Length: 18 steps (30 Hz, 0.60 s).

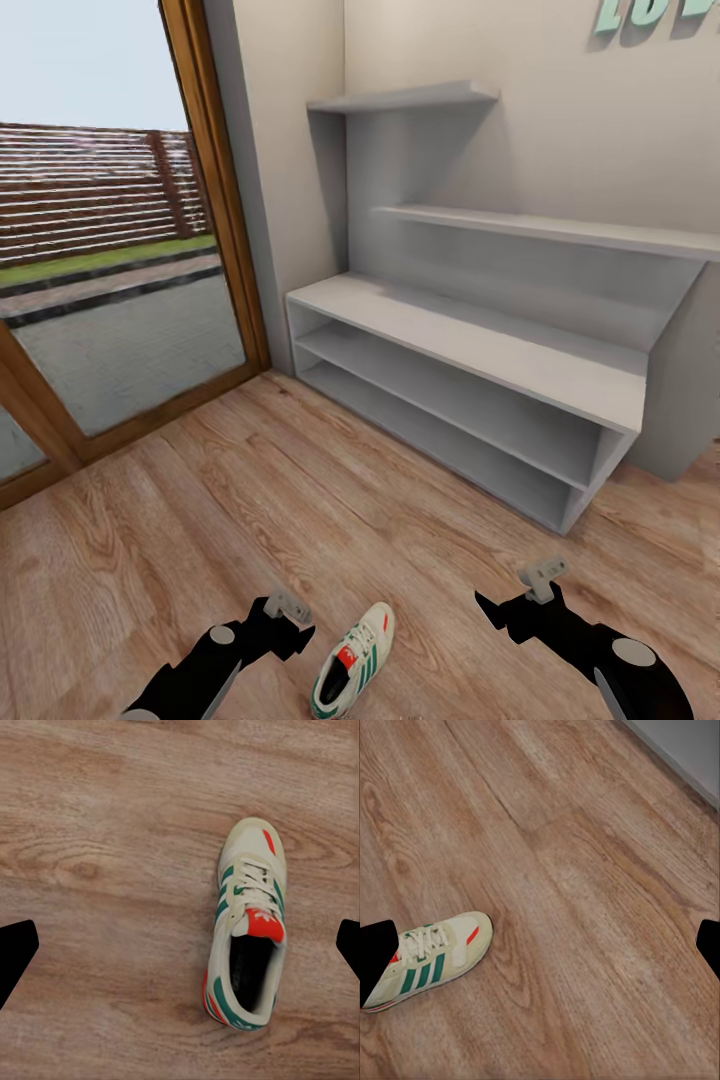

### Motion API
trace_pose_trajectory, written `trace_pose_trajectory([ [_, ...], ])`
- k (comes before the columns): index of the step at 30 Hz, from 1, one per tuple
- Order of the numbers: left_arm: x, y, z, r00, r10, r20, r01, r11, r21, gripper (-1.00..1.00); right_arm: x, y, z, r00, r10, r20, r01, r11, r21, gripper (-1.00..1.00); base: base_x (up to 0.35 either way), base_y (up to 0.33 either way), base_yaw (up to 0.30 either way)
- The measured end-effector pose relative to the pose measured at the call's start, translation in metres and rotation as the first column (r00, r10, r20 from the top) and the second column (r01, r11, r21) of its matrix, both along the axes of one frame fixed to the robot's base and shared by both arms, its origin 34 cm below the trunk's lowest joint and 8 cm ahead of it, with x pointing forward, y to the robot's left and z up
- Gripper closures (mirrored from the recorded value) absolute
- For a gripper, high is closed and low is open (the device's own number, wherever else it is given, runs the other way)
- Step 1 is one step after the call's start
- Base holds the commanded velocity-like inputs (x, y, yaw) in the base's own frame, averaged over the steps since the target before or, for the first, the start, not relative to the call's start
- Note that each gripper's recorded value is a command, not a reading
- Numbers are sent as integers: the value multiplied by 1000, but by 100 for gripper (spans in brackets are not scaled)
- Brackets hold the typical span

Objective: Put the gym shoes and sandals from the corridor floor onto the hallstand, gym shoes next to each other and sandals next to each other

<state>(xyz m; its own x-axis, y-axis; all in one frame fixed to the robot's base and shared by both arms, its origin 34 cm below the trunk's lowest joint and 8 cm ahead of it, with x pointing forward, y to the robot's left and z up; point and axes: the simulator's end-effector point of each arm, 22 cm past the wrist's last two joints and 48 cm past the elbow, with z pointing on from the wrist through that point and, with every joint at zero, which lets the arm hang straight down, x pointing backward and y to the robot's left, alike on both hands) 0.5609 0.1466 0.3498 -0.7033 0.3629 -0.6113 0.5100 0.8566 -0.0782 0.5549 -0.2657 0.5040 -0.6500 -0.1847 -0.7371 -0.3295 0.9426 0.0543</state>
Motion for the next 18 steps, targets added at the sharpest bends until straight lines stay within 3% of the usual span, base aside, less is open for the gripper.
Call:
trace_pose_trajectory([
  [5, -6, 0, -15, 1000, -2, -8, 2, 1000, 0, -100, -3, 0, -13, 1000, 0, -5, 0, 1000, 0, -100, 0, 0, -115],
  [18, -15, 0, -45, 1000, -3, -12, 3, 1000, 2, -100, -9, 0, -42, 1000, 0, -5, 0, 1000, 0, -100, 0, 0, -10],
])
